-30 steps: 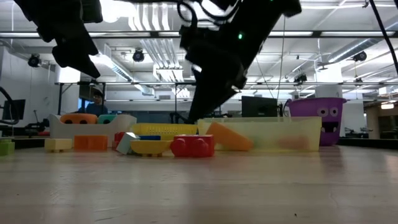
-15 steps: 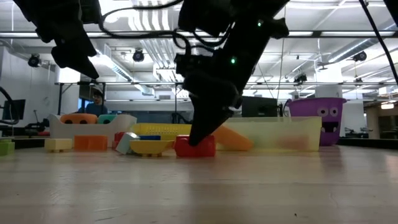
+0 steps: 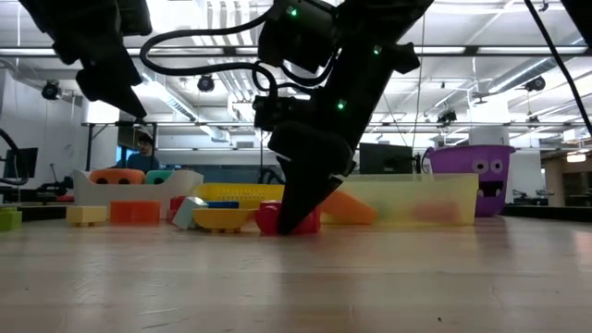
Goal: Pick & Place Toys
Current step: Put the red game piece into the yellow bin
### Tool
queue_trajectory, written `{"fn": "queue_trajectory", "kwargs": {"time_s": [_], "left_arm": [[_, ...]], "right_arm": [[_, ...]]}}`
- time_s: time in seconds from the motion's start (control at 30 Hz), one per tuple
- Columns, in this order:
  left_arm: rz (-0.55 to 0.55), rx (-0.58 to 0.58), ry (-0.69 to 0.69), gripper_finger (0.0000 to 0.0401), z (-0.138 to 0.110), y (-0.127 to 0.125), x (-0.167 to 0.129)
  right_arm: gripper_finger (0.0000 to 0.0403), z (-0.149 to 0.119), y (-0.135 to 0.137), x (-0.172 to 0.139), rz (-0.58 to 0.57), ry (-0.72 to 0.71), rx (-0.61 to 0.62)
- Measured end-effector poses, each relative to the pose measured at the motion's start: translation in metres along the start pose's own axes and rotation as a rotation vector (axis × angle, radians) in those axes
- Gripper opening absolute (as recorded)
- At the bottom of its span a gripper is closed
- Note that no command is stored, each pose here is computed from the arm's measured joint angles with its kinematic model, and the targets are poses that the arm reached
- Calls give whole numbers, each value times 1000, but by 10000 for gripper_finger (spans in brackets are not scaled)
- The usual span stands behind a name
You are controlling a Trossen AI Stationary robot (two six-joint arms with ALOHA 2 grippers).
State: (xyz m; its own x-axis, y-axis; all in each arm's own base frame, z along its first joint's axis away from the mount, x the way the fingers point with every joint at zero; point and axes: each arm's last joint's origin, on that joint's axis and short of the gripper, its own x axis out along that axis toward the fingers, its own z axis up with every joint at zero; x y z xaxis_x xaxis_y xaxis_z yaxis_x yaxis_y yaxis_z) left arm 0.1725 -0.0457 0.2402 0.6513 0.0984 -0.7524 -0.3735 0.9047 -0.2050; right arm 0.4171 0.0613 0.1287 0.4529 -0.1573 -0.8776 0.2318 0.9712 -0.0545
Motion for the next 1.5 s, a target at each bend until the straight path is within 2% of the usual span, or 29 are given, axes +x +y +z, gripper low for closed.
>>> {"fn": "queue_trajectory", "kwargs": {"time_s": [0.13,0.5,0.8,1.03,1.2,1.37,1.5], "left_arm": [[3,2,4,368,0,0,0],[3,1,3,368,0,0,0],[3,-10,3,368,0,0,0],[3,-13,3,368,0,0,0],[5,-66,-3,368,0,0,0],[9,-68,-1,368,0,1,0],[13,-73,-6,368,0,1,0]], "right_arm": [[160,0,0,0,-1,-2,0],[160,3,3,-4,1,-8,6],[160,23,4,-54,32,-125,23],[160,19,-19,-113,-135,-117,48],[160,10,-45,-140,-260,-62,66],[160,-1,-77,-136,-312,17,110],[160,-11,-107,-125,-266,101,186]]}}
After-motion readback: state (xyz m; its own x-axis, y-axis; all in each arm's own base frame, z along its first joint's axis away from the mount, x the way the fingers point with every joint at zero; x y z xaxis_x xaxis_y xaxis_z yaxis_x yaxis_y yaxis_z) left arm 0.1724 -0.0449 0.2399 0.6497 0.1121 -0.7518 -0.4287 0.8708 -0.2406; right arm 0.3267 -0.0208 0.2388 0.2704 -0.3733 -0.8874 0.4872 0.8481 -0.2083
